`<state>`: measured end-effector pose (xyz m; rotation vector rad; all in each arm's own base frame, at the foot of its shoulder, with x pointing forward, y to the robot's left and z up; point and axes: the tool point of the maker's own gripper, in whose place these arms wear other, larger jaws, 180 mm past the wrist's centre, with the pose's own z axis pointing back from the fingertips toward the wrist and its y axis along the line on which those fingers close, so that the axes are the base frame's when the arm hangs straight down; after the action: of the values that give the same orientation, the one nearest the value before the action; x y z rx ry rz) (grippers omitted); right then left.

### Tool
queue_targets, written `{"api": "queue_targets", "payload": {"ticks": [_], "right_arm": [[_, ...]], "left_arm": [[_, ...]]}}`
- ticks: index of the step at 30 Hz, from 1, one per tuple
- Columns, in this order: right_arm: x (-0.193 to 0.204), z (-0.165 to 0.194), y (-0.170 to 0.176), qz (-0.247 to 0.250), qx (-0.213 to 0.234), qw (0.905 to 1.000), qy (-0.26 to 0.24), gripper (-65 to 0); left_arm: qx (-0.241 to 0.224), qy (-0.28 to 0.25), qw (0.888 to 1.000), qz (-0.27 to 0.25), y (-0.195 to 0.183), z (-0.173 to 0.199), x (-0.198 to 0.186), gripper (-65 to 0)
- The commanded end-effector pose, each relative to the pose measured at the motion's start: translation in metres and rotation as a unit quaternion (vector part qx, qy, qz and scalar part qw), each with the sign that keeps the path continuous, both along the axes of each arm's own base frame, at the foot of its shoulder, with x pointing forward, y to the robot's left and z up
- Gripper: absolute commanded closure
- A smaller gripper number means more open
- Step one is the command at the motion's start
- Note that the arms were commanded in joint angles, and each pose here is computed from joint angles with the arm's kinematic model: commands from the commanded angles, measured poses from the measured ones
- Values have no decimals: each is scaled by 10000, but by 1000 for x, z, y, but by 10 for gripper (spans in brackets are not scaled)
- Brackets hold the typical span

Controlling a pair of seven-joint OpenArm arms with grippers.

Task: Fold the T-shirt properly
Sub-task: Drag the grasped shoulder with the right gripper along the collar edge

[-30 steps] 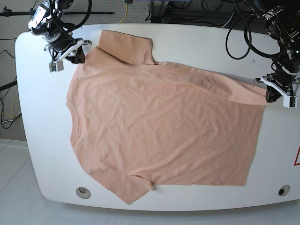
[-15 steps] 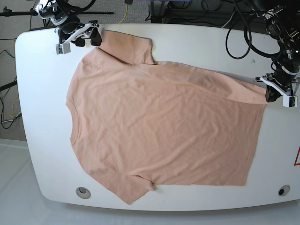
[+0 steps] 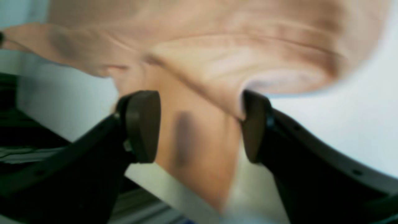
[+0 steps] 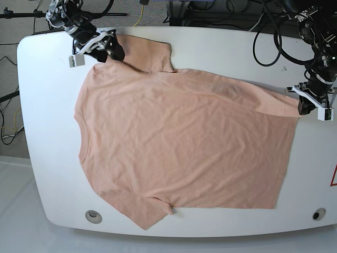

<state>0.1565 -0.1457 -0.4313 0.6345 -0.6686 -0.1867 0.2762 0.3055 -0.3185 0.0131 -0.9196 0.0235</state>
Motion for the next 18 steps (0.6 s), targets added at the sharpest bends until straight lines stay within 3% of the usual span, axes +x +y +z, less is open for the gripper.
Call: {"api": "queue_targets", "payload": {"ticks": [1, 15, 18], "right_arm": [[-46, -41, 8, 465, -293, 9908, 1234, -399], [-42, -46, 28, 705, -112, 9895, 1258, -393], [-41, -45, 28, 714, -123, 9897, 1234, -341]], "left_arm": [[76, -238, 9997, -40, 3, 15, 7, 0], [266, -103, 9996, 31, 8, 11, 4, 0], [308, -80, 9995, 37, 9, 10, 4, 0]]}}
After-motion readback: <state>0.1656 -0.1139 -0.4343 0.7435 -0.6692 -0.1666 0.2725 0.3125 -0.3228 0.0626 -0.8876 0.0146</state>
